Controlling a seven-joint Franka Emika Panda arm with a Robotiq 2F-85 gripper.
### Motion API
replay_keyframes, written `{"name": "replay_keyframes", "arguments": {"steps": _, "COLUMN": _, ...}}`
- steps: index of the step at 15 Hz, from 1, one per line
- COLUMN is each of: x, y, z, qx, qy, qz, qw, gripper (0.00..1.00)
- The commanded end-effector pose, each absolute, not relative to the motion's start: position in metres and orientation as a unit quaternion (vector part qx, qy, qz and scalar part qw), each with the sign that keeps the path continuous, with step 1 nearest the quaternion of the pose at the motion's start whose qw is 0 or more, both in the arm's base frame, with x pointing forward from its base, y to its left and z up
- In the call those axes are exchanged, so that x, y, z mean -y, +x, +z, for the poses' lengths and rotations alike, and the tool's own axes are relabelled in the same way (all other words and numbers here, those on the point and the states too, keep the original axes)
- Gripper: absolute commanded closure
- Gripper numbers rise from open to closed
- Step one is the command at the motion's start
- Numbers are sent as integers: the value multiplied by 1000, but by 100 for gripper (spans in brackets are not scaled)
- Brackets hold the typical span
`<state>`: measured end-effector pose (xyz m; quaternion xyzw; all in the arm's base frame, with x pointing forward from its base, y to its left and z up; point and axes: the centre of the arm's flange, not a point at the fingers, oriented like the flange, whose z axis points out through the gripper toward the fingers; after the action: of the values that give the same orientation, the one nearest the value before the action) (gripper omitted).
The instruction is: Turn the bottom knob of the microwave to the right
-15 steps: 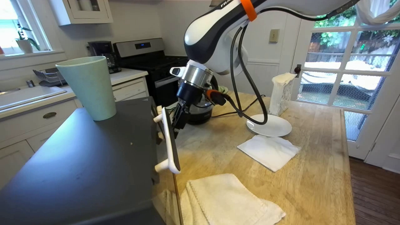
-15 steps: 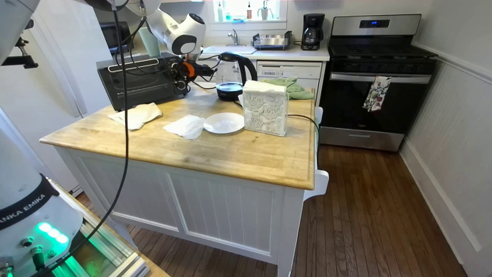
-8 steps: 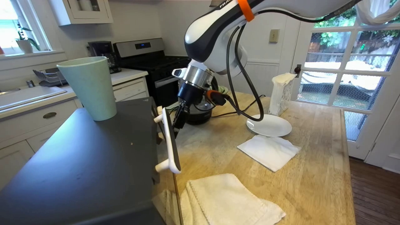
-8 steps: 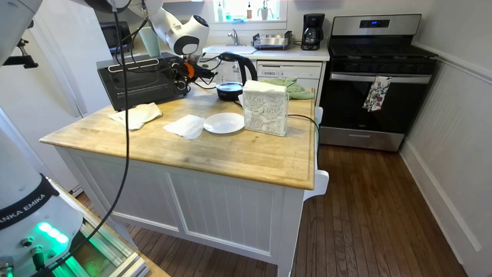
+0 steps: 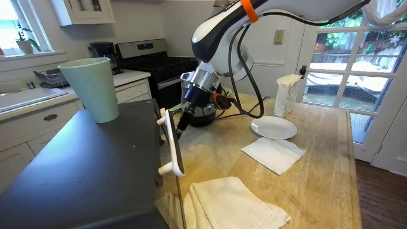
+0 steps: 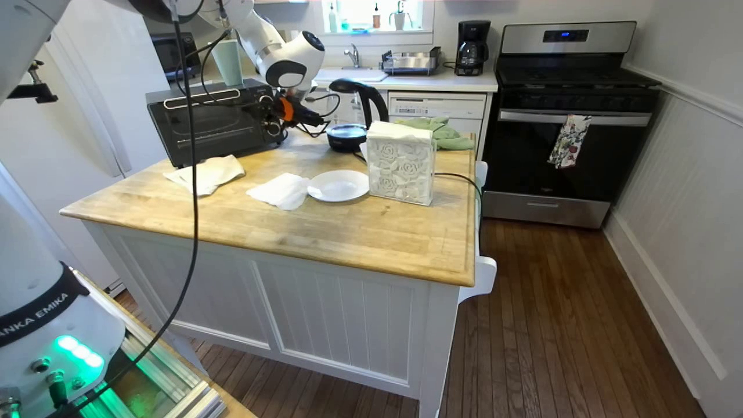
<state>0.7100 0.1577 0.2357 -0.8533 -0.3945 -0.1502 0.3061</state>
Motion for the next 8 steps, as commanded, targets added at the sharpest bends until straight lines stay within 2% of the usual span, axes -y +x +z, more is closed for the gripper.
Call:
{"name": "replay_keyframes", "arguments": {"steps": 1, "x": -143, "y": 725, "z": 236, "qx": 354, "qy": -855, "qz": -160, "qw": 344, "gripper": 79}}
{"name": "replay_keyframes", "arguments": {"steps": 7, "x": -135, "y": 725, "z": 229, "qx": 333, "qy": -859, "qz": -162, "qw": 354, "gripper": 79}}
{"name": "replay_keyframes", "arguments": {"steps": 8, "x": -135, "y": 725, "z": 229, "qx": 332, "qy": -859, "qz": -165, "qw": 352, "gripper": 65}}
